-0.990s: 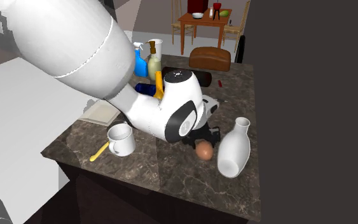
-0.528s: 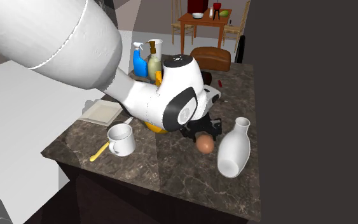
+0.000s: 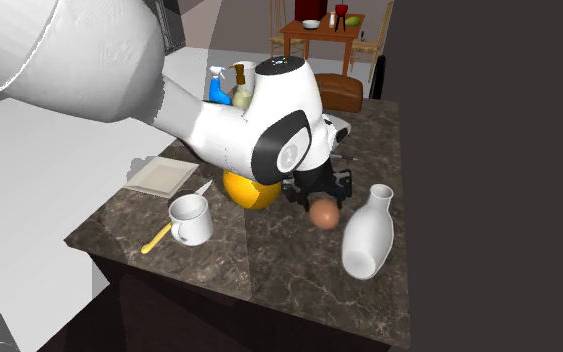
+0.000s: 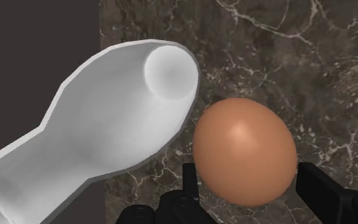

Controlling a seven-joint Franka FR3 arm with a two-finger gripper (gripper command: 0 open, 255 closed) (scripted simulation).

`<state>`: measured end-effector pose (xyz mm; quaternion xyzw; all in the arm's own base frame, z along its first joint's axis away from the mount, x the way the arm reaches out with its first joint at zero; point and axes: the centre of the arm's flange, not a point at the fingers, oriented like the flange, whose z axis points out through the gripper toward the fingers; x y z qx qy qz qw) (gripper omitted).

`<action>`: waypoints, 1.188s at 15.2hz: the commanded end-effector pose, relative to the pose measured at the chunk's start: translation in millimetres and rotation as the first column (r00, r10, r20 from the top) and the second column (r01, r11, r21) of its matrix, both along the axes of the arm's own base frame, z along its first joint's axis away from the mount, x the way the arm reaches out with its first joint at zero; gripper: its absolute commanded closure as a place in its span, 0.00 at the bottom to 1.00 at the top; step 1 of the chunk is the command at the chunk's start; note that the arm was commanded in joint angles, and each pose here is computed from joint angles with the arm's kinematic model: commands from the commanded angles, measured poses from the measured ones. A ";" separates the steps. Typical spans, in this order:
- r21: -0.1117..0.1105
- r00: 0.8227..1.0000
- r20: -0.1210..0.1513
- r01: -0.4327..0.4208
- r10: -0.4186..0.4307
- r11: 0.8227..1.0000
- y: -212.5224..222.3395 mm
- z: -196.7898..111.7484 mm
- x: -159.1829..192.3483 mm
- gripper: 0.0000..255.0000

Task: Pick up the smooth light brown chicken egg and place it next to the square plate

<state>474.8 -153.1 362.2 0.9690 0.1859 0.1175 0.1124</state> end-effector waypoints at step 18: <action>0.000 1.000 0.000 0.000 0.000 1.000 210.5 12.8 14.9 1.00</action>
